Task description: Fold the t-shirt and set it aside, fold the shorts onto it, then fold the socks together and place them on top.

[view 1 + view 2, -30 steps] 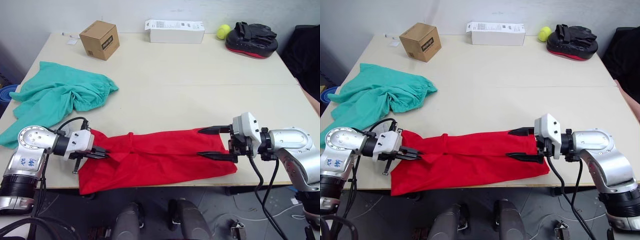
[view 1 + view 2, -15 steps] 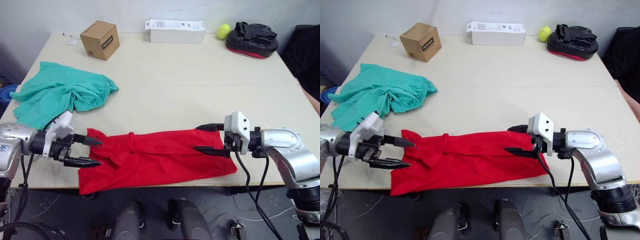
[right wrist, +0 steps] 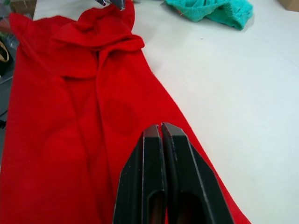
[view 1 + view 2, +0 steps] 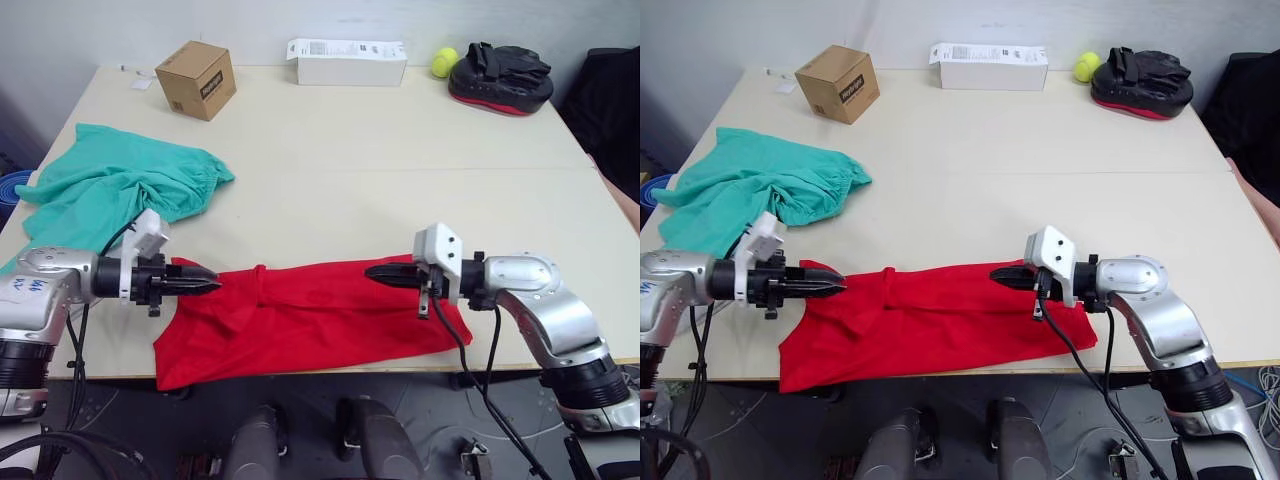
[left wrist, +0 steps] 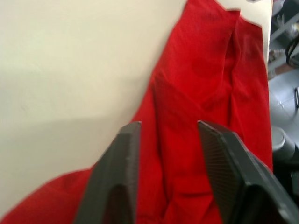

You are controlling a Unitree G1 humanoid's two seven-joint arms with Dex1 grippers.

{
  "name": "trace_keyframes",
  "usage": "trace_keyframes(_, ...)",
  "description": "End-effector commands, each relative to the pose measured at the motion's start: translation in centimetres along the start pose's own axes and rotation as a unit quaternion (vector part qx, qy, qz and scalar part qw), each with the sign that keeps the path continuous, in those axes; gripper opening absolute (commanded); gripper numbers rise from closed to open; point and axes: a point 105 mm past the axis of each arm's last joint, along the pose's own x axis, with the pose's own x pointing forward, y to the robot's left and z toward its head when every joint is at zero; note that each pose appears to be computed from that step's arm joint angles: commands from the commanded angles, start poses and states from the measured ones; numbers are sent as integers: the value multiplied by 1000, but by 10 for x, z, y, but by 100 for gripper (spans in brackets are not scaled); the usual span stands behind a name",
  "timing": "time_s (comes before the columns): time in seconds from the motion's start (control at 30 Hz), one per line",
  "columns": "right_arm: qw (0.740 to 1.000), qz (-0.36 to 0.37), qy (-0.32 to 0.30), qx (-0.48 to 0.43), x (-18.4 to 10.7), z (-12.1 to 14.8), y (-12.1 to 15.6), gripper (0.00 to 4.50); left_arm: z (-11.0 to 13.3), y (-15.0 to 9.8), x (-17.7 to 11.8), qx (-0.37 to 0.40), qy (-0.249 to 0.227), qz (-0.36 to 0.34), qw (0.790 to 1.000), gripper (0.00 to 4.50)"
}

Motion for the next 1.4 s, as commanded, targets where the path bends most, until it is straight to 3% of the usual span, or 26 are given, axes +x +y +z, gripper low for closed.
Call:
trace_keyframes(0.03, 1000, -9, 10, -3, 6, -4, -4, 0, -2, 11, 2, 21, 8, 28, 999, 25)
trace_keyframes(0.07, 1000, -11, 15, -1, 8, -8, -5, 0, -2, 15, 3, 21, 6, 35, 999, 2)
trace_keyframes(0.17, 999, -17, 40, 11, 13, -22, -5, 0, -10, 18, 5, 21, 22, 33, 999, 2)
trace_keyframes(0.33, 994, -25, 107, 13, 10, -53, -3, 0, -46, 16, 7, 39, 110, 26, 993, 2)
trace_keyframes(0.6, 973, -118, 200, 9, -54, -90, -35, 0, -77, 29, 3, 105, 179, 54, 977, 2)
trace_keyframes(0.67, 971, -120, 206, 3, -61, -92, -38, 0, -74, 28, 3, 108, 163, 50, 980, 2)
trace_keyframes(0.73, 979, -109, 172, 9, -54, -80, -38, 0, -68, 27, 5, 108, 142, 46, 983, 2)
trace_keyframes(0.87, 996, -65, 54, 12, -9, -24, -34, 0, -59, 24, 10, 113, 113, 39, 986, 2)
trace_keyframes(1.0, 1000, -15, 23, 7, 25, 2, -16, 0, -35, 14, 13, 104, 59, 17, 993, 2)
trace_keyframes(1.13, 997, 4, 71, 0, 40, -15, -6, 0, -18, 6, 20, 83, 33, 8, 996, 2)
trace_keyframes(1.4, 987, -21, 160, -7, 35, -61, -14, 0, -7, 9, 43, 86, 41, 14, 995, 2)
